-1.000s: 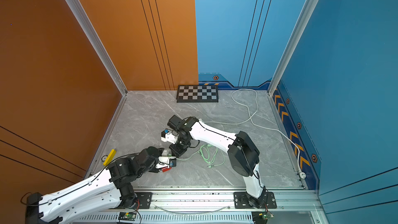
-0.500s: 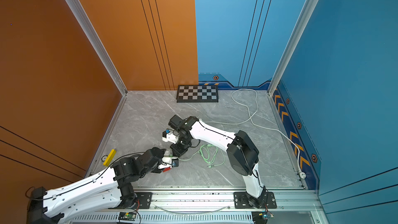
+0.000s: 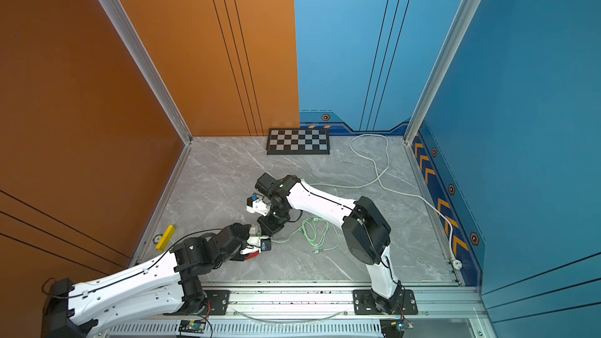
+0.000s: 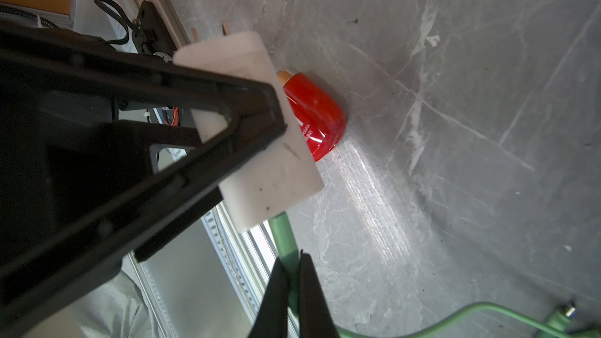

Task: Charge the electric shaver
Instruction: Insert the charging cable into the plug.

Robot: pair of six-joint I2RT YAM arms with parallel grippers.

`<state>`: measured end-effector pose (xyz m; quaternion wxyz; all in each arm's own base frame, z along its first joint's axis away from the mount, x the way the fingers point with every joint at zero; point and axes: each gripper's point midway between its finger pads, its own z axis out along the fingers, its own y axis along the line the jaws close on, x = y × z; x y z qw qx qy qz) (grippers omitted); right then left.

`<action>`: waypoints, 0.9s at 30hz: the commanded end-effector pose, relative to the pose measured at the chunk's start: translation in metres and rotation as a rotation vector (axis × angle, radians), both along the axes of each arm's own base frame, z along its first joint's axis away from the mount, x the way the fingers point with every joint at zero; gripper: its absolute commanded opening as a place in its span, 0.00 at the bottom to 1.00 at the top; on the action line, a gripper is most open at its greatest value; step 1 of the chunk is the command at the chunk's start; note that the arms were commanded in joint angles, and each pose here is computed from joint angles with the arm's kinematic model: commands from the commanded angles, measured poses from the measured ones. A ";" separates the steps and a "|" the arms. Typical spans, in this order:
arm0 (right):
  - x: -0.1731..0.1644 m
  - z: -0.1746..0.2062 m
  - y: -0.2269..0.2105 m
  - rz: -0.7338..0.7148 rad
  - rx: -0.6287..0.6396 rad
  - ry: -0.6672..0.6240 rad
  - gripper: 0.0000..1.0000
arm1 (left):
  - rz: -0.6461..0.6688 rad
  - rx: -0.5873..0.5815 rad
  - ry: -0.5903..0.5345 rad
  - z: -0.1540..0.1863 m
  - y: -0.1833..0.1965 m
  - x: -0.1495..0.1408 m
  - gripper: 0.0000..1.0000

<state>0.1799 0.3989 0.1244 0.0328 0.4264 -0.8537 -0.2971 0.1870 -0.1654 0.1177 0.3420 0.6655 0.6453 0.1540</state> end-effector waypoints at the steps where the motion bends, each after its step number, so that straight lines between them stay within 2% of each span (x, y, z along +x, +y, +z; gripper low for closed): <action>1: 0.044 0.030 0.061 0.037 0.312 -0.224 0.00 | -0.258 -0.474 -0.038 0.084 -0.095 -0.022 0.00; 10: 0.054 0.035 0.040 0.106 0.326 -0.284 0.00 | -0.288 -0.513 -0.017 0.094 -0.099 -0.031 0.00; 18: 0.058 0.039 0.046 0.080 0.326 -0.297 0.00 | -0.289 -0.531 -0.004 0.098 -0.106 -0.031 0.00; 19: 0.060 0.038 0.045 0.063 0.318 -0.301 0.01 | -0.281 -0.555 -0.035 0.104 -0.108 -0.027 0.00; 24: 0.078 0.047 0.014 -0.052 0.314 -0.301 0.18 | -0.232 -0.569 -0.058 0.099 -0.100 -0.021 0.00; 27: 0.090 0.064 -0.018 -0.141 0.323 -0.323 0.32 | -0.191 -0.586 -0.083 0.098 -0.094 -0.016 0.00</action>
